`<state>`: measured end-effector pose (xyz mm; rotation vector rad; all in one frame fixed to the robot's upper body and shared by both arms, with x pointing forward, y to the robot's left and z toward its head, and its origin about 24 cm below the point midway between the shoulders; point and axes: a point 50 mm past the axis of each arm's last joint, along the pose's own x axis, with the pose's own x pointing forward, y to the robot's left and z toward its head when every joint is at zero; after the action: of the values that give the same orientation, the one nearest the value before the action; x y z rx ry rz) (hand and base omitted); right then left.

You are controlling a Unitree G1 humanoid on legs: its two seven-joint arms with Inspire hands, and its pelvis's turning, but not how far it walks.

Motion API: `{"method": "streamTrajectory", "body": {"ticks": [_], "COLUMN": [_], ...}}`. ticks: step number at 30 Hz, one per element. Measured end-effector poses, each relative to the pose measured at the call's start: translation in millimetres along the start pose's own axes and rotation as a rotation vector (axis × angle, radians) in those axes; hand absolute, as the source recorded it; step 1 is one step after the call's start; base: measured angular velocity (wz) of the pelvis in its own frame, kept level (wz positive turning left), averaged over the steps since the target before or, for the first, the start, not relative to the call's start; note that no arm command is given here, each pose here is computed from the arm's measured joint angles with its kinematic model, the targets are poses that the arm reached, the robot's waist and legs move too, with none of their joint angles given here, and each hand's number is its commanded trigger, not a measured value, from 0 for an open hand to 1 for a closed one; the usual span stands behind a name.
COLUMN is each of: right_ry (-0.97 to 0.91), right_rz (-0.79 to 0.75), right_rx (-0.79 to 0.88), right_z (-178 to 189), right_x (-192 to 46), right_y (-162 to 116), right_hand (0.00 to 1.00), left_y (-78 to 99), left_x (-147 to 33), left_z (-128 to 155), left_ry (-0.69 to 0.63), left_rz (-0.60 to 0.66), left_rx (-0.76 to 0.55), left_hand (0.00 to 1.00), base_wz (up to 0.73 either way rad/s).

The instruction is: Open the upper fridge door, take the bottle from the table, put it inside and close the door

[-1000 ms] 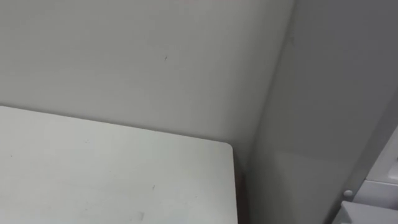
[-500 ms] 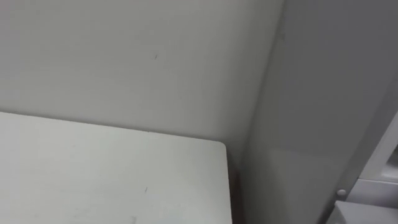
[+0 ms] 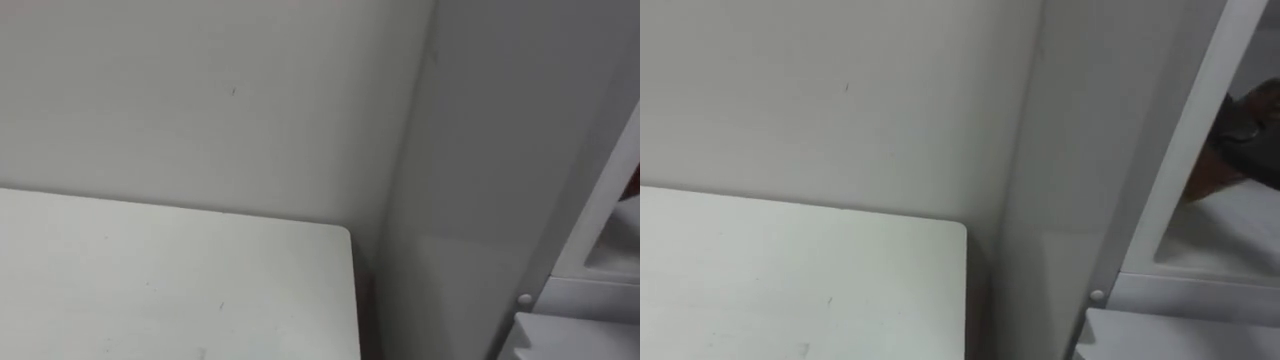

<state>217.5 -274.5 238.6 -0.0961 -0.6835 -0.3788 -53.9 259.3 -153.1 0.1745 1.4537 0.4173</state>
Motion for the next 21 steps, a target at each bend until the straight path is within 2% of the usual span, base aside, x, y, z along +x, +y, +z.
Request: {"method": "streamTrajectory", "body": {"ticks": [21], "right_ry": [-0.099], "right_rz": [0.034], "right_rx": [-0.05], "right_z": [15.9], "right_x": [-8.6], "right_y": [-0.1], "right_hand": [0.0], "left_y": [-1.5], "left_x": [-0.1], "left_z": [-1.7], "left_ry": [-0.012], "left_rz": [-0.031], "left_rx": [-0.002], "left_hand": [0.0], "base_wz": [-0.02]}}
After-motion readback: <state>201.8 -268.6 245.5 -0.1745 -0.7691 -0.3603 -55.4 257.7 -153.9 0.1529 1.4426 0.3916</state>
